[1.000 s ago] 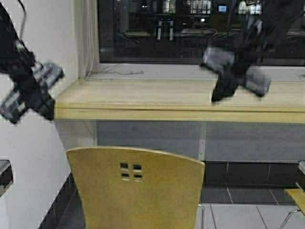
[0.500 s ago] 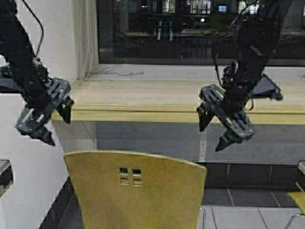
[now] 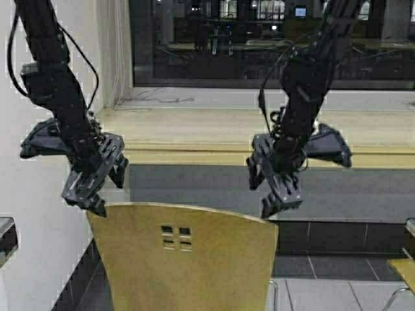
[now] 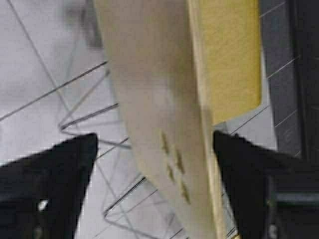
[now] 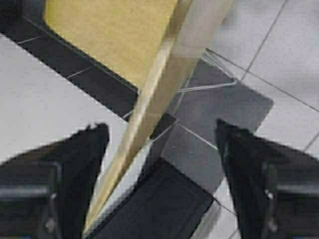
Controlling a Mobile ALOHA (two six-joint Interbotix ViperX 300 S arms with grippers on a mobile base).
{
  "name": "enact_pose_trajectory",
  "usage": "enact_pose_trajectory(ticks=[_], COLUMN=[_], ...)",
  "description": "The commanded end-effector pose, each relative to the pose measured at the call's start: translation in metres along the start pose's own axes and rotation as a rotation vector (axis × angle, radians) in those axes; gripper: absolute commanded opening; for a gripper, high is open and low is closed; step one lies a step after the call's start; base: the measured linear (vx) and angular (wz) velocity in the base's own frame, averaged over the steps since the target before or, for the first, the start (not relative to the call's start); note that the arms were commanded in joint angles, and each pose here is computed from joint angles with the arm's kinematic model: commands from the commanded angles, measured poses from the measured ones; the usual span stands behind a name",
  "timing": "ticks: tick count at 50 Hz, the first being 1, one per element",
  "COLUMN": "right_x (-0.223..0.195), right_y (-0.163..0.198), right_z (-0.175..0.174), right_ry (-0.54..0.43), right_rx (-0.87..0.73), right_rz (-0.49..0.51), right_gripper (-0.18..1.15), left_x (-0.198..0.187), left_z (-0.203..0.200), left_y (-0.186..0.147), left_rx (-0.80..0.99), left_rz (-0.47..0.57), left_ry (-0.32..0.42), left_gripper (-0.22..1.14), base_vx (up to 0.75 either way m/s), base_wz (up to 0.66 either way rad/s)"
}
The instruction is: Push the chairs under the table
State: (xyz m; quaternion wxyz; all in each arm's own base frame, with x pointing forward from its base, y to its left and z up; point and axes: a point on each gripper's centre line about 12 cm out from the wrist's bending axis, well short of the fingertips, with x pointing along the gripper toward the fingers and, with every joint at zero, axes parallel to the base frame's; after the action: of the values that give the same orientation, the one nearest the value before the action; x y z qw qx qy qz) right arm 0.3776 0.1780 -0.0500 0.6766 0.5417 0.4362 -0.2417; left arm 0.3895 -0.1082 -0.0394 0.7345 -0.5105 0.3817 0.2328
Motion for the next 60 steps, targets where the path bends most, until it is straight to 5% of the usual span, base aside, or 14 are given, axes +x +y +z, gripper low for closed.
enact_pose_trajectory(ticks=[1,48,54,60], right_x=[0.007,0.095,0.103,0.107], right_y=[0.012,0.036,0.033,0.029], right_z=[-0.005,0.000,-0.001,0.000], right_ry=[0.004,-0.018,-0.018,-0.020], right_rx=[-0.002,0.032,0.032,0.032], right_rz=[0.031,0.097,0.093,0.086], right_gripper=[0.96,0.94,0.85,0.57], left_x=[0.006,0.089,0.097,0.102], left_z=[0.002,0.002,0.002,0.002], left_y=[-0.023,-0.020,-0.017,-0.020], left_rx=[-0.011,-0.073,-0.074,-0.078], left_rz=[-0.067,-0.085,-0.083,-0.092], left_ry=[-0.019,-0.066,-0.067,-0.069], left_gripper=[0.99,0.99,0.97,0.83], base_vx=[-0.02,-0.01,0.00,0.00], base_wz=[-0.01,0.00,0.00,0.00])
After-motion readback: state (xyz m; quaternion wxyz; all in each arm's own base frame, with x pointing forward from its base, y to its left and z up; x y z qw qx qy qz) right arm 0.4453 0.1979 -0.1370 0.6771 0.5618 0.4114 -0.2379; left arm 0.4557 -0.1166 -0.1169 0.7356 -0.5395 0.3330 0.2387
